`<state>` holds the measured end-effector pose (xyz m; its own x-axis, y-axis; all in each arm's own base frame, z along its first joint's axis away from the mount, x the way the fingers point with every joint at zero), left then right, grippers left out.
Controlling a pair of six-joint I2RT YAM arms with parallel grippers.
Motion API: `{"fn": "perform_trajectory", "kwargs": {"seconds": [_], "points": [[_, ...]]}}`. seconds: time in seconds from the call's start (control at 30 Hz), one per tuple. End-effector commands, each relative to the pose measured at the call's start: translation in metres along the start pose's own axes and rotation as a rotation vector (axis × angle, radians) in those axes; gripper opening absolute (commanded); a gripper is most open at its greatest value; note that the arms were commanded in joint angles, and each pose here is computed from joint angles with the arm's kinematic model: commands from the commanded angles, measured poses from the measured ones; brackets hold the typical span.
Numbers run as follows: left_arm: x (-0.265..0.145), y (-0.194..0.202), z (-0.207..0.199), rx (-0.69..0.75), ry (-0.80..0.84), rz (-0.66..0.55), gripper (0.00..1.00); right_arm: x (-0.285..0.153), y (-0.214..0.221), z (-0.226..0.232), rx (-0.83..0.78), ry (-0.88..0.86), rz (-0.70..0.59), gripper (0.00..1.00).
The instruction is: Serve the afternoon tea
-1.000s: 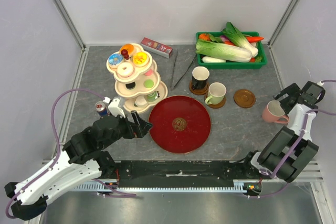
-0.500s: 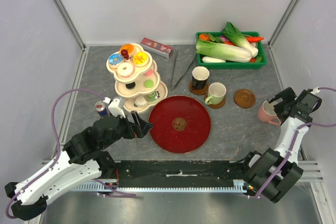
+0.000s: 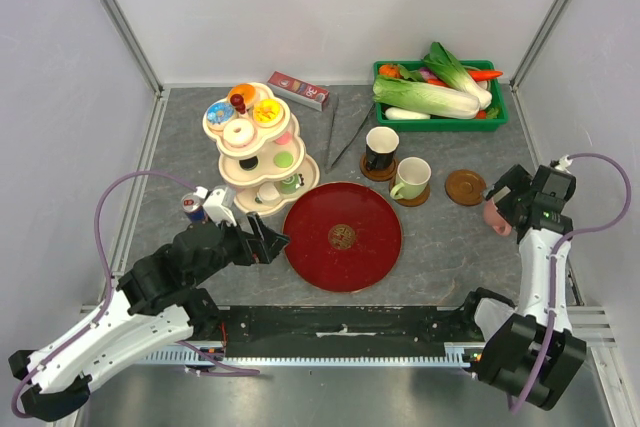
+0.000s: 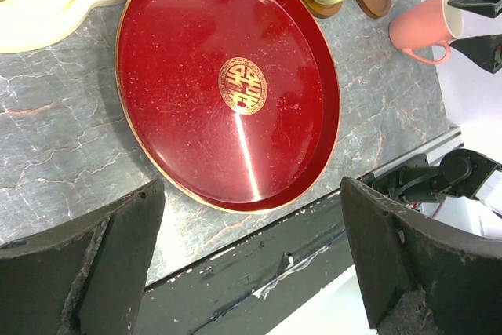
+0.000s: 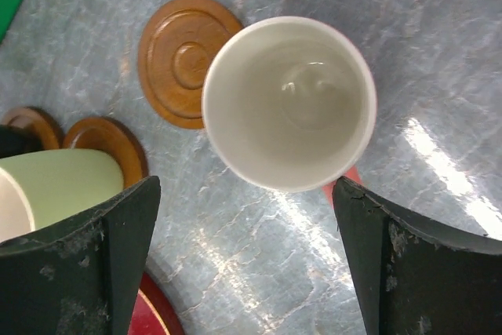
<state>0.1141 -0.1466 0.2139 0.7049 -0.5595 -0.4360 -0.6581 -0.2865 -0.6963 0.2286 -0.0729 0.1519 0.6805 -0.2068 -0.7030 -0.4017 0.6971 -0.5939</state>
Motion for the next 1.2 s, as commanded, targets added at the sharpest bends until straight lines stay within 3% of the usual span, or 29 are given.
{"fn": "perform_trajectory", "kwargs": {"seconds": [0.0,0.17,0.37,0.67,0.93,1.03,1.17], "points": [[0.001,-0.004,-0.004,0.01,0.027,-0.033,0.98,-0.004,-0.005,-0.023,-0.025,0.189,-0.038,0.98],[0.002,-0.003,-0.002,0.002,0.025,-0.038,0.98,0.0,-0.01,-0.028,-0.13,0.232,-0.005,0.98],[0.003,-0.004,-0.001,0.001,0.02,-0.046,0.98,0.012,-0.011,-0.011,-0.232,0.156,0.003,0.98],[0.004,-0.003,0.0,0.001,0.013,-0.047,0.98,0.031,-0.02,-0.016,-0.287,0.234,0.047,0.98],[0.003,-0.004,-0.001,0.003,0.017,-0.047,0.98,0.049,-0.02,-0.007,-0.336,0.19,0.06,0.98],[0.002,-0.005,-0.001,0.001,0.02,-0.05,0.98,0.052,-0.023,-0.009,-0.342,0.208,0.041,0.92],[0.002,-0.004,-0.001,0.001,0.018,-0.051,0.98,0.053,-0.025,-0.009,-0.344,0.217,0.038,0.73]]}}
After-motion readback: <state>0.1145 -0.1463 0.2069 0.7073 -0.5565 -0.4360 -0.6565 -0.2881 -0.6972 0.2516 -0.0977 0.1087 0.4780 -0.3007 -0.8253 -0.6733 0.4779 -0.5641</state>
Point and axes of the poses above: each gripper's point midway between its finger pads, its own x axis out along the fingers, its own z axis along the line the jaws close on, y = z × x, the point moved 4 cm from there along -x, back along the fingers, and after that the axes turned 1 degree about x, right-handed, at the moved point
